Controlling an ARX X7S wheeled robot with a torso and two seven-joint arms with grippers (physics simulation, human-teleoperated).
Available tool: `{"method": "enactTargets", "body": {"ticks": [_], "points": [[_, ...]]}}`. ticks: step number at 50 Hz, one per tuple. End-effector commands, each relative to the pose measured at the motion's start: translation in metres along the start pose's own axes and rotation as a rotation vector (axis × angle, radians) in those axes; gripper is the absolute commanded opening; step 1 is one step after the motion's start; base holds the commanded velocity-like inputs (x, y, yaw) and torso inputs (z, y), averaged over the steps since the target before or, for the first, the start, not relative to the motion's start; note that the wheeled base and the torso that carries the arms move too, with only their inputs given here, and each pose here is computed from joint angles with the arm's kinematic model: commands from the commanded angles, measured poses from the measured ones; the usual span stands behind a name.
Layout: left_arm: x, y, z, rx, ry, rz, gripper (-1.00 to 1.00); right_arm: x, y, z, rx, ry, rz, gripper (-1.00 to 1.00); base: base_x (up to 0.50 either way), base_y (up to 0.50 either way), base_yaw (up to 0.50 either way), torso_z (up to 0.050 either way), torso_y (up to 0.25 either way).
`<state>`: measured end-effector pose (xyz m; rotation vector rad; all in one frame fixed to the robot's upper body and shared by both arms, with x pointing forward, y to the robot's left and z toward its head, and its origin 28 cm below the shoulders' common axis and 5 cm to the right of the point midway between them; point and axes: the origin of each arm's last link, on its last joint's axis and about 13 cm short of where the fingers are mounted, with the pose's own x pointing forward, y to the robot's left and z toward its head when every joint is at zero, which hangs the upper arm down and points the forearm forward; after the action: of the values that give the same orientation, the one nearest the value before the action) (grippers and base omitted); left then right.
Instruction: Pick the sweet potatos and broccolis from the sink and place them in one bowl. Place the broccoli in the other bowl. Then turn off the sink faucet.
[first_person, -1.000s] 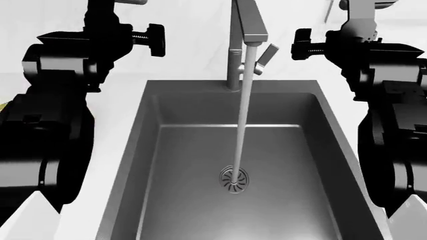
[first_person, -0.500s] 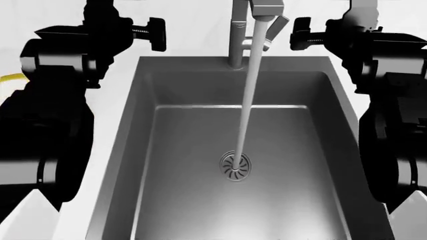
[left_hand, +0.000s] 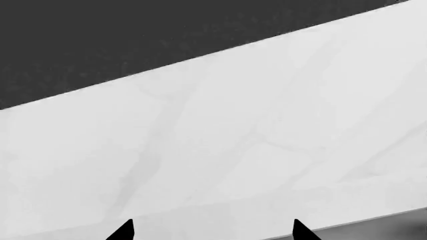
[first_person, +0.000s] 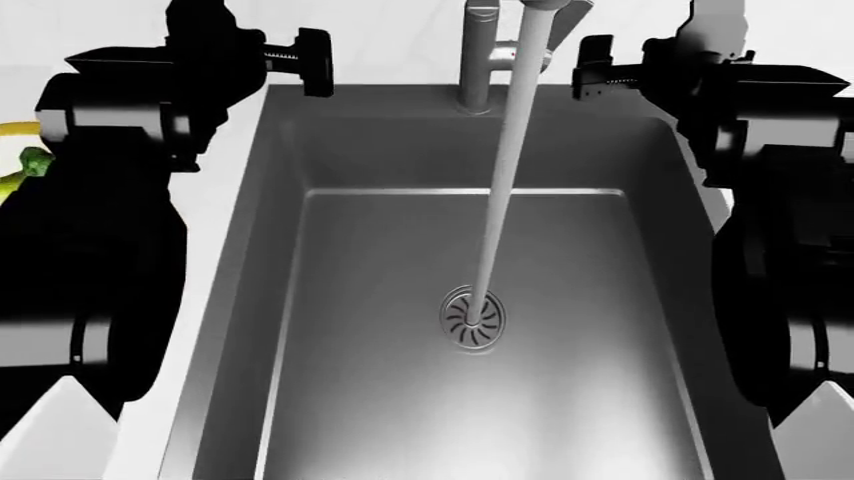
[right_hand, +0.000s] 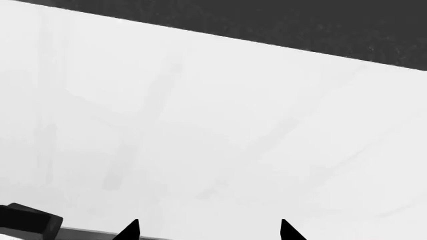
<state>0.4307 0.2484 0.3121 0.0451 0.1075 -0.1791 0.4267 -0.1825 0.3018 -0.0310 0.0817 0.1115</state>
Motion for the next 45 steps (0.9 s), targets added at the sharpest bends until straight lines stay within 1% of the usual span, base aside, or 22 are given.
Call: {"method": "enactTargets", "body": {"ticks": [1, 8, 11, 12, 16, 20, 29, 36, 45], "points": [[-0.001, 0.001, 0.003, -0.001, -0.002, 0.003, 1.0, 0.001, 0.001, 0.0, -0.018, -0.004, 0.01, 1.0, 0.0, 0.0, 0.0, 0.0, 0.0], [-0.001, 0.001, 0.003, -0.001, -0.002, 0.003, 1.0, 0.001, 0.001, 0.0, -0.018, -0.004, 0.01, 1.0, 0.0, 0.0, 0.0, 0.0, 0.0], [-0.002, 0.003, 0.003, -0.006, -0.003, 0.014, 1.0, 0.0, 0.0, 0.003, 0.012, -0.016, 0.014, 1.0, 0.0, 0.0, 0.0, 0.0, 0.0], [-0.002, 0.004, 0.003, -0.009, -0.005, 0.019, 1.0, 0.0, 0.0, 0.004, -0.011, -0.018, 0.015, 1.0, 0.0, 0.0, 0.0, 0.0, 0.0], [-0.002, 0.005, 0.003, -0.011, -0.005, 0.025, 1.0, 0.0, 0.003, 0.008, -0.007, -0.024, 0.018, 1.0, 0.0, 0.0, 0.0, 0.0, 0.0], [-0.002, 0.004, 0.004, -0.013, -0.01, 0.015, 1.0, 0.002, 0.011, 0.013, 0.004, -0.036, 0.054, 1.0, 0.0, 0.0, 0.0, 0.0, 0.0], [-0.002, 0.003, 0.003, -0.013, -0.011, 0.01, 1.0, 0.006, 0.024, 0.008, 0.003, -0.021, 0.119, 1.0, 0.0, 0.0, 0.0, 0.0, 0.0], [-0.002, 0.003, 0.006, 0.002, -0.018, 0.003, 1.0, 0.007, 0.028, 0.012, 0.007, -0.04, 0.13, 1.0, 0.0, 0.0, 0.0, 0.0, 0.0], [-0.001, 0.0, 0.007, 0.002, -0.028, -0.003, 1.0, 0.008, 0.038, 0.018, -0.012, -0.051, 0.199, 1.0, 0.0, 0.0, 0.0, 0.0, 0.0]]}}
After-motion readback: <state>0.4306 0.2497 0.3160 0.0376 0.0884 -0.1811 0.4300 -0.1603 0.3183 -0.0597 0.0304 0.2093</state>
